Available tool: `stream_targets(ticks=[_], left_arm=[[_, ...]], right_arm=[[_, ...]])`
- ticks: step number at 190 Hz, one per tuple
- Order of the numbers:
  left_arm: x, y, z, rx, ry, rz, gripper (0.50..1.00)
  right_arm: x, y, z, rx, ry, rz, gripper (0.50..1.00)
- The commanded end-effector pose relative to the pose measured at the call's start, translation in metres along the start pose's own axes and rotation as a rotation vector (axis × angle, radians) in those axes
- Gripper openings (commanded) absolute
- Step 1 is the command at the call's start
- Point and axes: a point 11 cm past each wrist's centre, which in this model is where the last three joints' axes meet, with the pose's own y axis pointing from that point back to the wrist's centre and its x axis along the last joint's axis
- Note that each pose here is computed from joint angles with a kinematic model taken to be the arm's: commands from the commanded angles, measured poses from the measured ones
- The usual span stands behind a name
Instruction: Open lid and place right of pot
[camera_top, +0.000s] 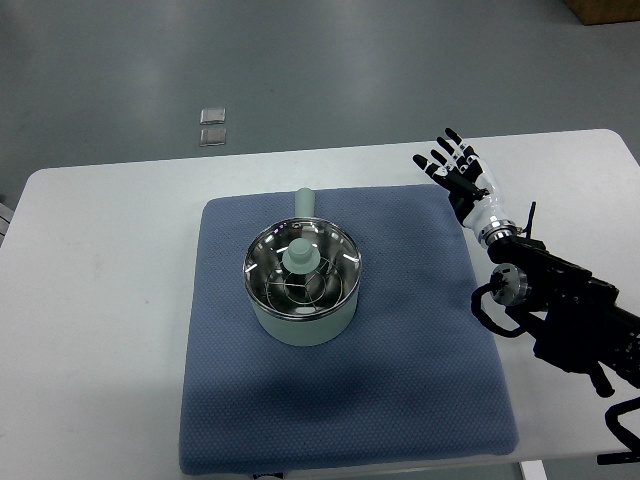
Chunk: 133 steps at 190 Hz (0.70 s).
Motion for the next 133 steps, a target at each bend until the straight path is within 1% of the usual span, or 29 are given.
stream_targets(ticks=[1, 68, 82, 96, 133], left_arm=[[0.0, 0.0, 0.0, 0.0, -0.002, 0.0, 1.0], [0.0, 0.0, 0.0, 0.0, -0.003, 0.0, 1.0], [0.0, 0.0, 0.0, -0.001, -0.003, 0.0, 1.0], [0.0, 0.0, 0.0, -0.001, -0.002, 0.0, 1.0], [0.0, 0.0, 0.0, -0.001, -0.003, 0.0, 1.0]], right_arm=[[0.0, 0.0, 0.001, -0.001, 0.001, 0.002, 0.93], [0.001, -0.003, -0.004, 0.006, 0.018, 0.002, 0.93], [-0.003, -0.007, -0.013, 0.022, 0.019, -0.012, 0.93], [-0.003, -0.008, -0.014, 0.024, 0.021, -0.013, 0.93], [-0.033, -0.02, -0.03, 0.037, 0.212, -0.178, 0.93]])
